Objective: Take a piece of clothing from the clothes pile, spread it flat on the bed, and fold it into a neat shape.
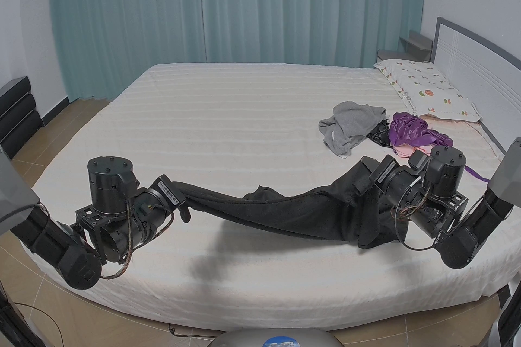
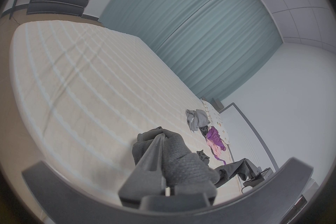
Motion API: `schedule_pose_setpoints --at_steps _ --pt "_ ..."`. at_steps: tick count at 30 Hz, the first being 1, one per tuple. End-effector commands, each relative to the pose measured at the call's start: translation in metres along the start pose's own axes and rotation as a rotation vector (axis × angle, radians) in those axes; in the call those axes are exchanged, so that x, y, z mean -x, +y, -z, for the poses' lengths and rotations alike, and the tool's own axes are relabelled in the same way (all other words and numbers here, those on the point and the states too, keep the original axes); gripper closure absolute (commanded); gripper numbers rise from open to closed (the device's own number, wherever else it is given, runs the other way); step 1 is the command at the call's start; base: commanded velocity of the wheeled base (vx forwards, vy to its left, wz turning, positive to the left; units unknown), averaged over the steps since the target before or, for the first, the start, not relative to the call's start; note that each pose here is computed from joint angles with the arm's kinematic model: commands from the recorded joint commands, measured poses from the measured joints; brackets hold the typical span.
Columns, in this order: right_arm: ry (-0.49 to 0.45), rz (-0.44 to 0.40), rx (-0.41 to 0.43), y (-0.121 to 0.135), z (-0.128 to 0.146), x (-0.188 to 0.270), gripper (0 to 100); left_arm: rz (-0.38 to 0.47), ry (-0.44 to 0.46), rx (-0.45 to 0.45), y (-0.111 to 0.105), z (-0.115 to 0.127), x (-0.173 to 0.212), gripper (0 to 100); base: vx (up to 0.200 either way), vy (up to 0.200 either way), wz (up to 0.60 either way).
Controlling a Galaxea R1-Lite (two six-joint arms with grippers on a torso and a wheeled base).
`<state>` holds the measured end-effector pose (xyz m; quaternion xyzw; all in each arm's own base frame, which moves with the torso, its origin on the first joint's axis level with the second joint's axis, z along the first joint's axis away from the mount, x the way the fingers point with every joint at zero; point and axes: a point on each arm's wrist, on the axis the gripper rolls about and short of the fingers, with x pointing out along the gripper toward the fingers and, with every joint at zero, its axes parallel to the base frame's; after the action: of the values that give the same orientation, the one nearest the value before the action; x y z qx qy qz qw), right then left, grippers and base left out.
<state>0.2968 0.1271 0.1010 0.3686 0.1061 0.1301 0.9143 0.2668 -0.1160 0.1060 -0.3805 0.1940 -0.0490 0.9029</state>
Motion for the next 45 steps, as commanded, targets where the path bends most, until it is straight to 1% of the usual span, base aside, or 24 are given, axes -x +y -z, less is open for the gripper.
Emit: schedule_pose_setpoints --at_steps 1,15,20,27,31,32,34,35,39,41,44,45 --pt "0.000 -0.003 0.000 0.001 0.000 0.000 100 0.002 -0.003 0.000 0.000 -0.001 0.001 100 0.000 0.200 0.00" --pt "0.009 0.005 -0.001 -0.001 0.002 0.002 100 -0.003 -0.008 0.004 0.001 -0.003 0.000 100 0.000 0.200 0.00" --pt "0.006 0.019 -0.003 -0.004 0.000 0.006 100 0.004 -0.012 0.003 -0.002 -0.004 -0.003 100 0.000 0.000 0.00" --pt "0.016 0.022 -0.008 -0.004 -0.003 0.028 100 0.001 -0.004 -0.011 -0.002 -0.002 0.002 100 0.000 0.000 0.00" --pt "0.016 0.018 -0.007 -0.004 -0.002 0.037 100 -0.005 0.009 -0.015 0.001 0.001 0.009 100 -0.200 0.000 0.00" --pt "0.006 0.008 -0.008 -0.004 -0.004 0.048 100 0.005 0.020 -0.021 0.000 0.004 0.019 100 -0.200 0.000 0.00" --pt "0.001 0.003 -0.008 -0.003 -0.005 0.055 100 0.008 0.023 -0.022 0.000 0.004 0.025 100 -0.200 0.000 0.00" --pt "-0.012 -0.010 -0.008 -0.001 -0.009 0.063 100 0.023 0.024 -0.023 -0.001 0.004 0.034 100 -0.200 0.000 0.00" --pt "-0.043 -0.046 -0.012 0.008 -0.018 0.084 100 0.046 0.011 -0.028 -0.006 0.003 0.052 100 -0.200 0.000 0.00" --pt "-0.057 -0.062 -0.011 0.012 -0.023 0.093 100 0.048 0.001 -0.030 -0.008 0.002 0.059 100 0.000 0.000 0.00" --pt "-0.121 -0.120 -0.011 0.024 -0.038 0.115 100 0.065 -0.027 -0.028 -0.015 -0.006 0.077 100 0.000 0.000 0.00" --pt "-0.124 -0.123 -0.010 0.025 -0.038 0.116 100 0.067 -0.029 -0.027 -0.016 -0.006 0.078 100 0.000 0.000 0.00"
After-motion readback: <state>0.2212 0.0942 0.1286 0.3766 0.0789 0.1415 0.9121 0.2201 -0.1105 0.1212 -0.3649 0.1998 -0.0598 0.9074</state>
